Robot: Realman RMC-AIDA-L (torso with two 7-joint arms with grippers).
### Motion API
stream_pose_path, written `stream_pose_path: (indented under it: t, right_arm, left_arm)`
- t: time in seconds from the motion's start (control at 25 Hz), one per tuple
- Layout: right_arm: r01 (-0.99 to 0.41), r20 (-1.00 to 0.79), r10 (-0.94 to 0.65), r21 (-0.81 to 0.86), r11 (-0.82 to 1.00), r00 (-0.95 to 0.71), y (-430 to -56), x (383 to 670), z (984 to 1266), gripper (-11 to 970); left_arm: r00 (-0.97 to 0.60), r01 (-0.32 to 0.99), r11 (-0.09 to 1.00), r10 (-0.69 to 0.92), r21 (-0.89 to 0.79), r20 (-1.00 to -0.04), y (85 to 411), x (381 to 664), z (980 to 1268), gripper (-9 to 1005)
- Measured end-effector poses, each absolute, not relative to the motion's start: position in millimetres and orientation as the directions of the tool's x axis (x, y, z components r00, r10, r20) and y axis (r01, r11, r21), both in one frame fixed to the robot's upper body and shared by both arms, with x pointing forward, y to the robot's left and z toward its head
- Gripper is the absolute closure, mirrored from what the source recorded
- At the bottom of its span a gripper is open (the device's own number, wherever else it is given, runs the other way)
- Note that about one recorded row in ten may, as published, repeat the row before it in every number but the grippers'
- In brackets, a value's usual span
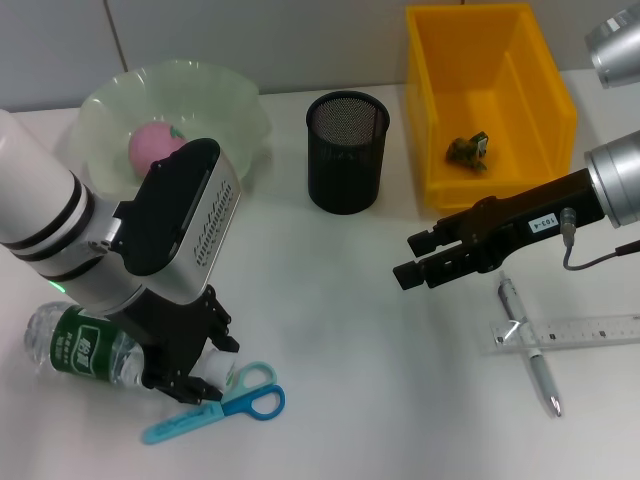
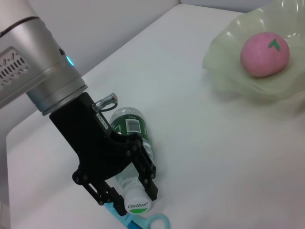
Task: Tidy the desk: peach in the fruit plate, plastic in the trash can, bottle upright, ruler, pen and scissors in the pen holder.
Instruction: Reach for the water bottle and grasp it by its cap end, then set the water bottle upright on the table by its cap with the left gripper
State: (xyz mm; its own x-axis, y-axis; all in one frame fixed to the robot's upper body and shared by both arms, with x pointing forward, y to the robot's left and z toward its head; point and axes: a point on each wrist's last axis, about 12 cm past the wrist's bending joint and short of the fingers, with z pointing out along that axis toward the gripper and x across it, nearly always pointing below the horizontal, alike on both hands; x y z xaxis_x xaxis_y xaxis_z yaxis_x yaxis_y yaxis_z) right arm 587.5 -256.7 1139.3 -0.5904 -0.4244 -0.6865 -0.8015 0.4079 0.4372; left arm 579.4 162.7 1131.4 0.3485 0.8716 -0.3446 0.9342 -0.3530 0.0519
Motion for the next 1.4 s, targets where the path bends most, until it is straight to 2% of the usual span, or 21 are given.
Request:
stream_pose_path:
  t: [0.52, 0.68, 1.4]
  right_arm:
    - [-0.803, -0.687, -0.425, 0.438, 0.405, -0.589, -255, 588, 1139, 236]
    - [-0.804, -0.688, -0.426, 0.437, 0.403, -0.588, -254, 588, 1140, 236]
    - [-0.806, -0.689, -0.427, 0.438, 0.399, -0.586, -251, 589, 1141, 236]
  left_arm:
    - [0.335, 0.938, -0.345, 0.884, 0.028, -0.327, 164, 580, 1127, 487]
    - [0.336, 0.938, -0.345, 0.885, 0.028, -0.322, 165, 580, 1126, 552]
    - [0.304, 0.949, -0.312, 0.878, 0.039, -0.37, 172, 584, 1143, 538]
